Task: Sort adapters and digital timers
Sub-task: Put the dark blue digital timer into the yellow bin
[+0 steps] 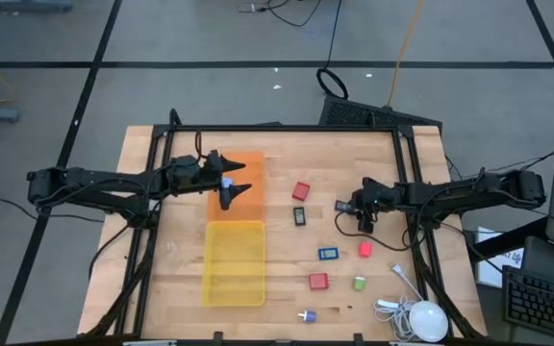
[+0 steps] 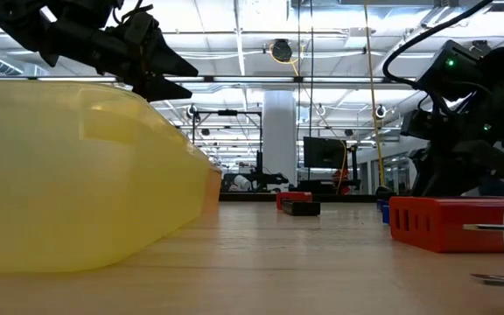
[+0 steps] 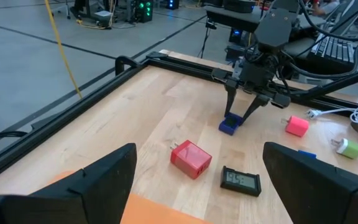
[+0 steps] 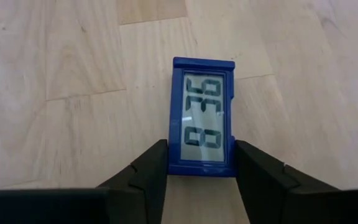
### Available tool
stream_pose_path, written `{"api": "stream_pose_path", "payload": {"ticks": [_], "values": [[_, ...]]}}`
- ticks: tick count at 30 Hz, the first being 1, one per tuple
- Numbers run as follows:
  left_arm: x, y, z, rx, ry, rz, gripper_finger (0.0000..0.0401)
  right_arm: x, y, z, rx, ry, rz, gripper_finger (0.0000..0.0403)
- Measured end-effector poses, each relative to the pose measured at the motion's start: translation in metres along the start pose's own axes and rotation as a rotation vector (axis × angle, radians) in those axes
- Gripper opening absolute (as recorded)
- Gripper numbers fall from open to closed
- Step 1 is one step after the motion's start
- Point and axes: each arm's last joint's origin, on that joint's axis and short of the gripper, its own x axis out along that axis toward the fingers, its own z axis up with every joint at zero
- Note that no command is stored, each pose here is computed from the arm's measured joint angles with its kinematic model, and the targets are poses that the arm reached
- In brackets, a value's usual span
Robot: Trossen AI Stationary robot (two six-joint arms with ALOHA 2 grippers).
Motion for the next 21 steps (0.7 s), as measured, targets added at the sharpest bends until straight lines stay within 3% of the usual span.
{"api": "stream_pose_path", "payload": {"ticks": [4, 11, 15, 21], "values": [[0.000, 0.000, 0.000, -0.001, -0.002, 0.001, 0.0353, -0.001, 0.000, 0.009, -0.061, -0.094, 0.004, 0.0150], [0.000, 0.000, 0.000, -0.008, -0.003, 0.005, 0.0354, -0.019, -0.001, 0.063, -0.253, -0.366, -0.051, 0.0148], [0.000, 0.000, 0.001, -0.041, -0.006, 0.004, 0.0354, -0.036, -0.002, 0.095, -0.348, -0.490, -0.154, 0.0150], [0.006, -0.004, 0.004, -0.188, -0.077, -0.026, 0.0354, -0.055, -0.002, 0.123, -0.452, -0.531, -0.355, 0.0149]]}}
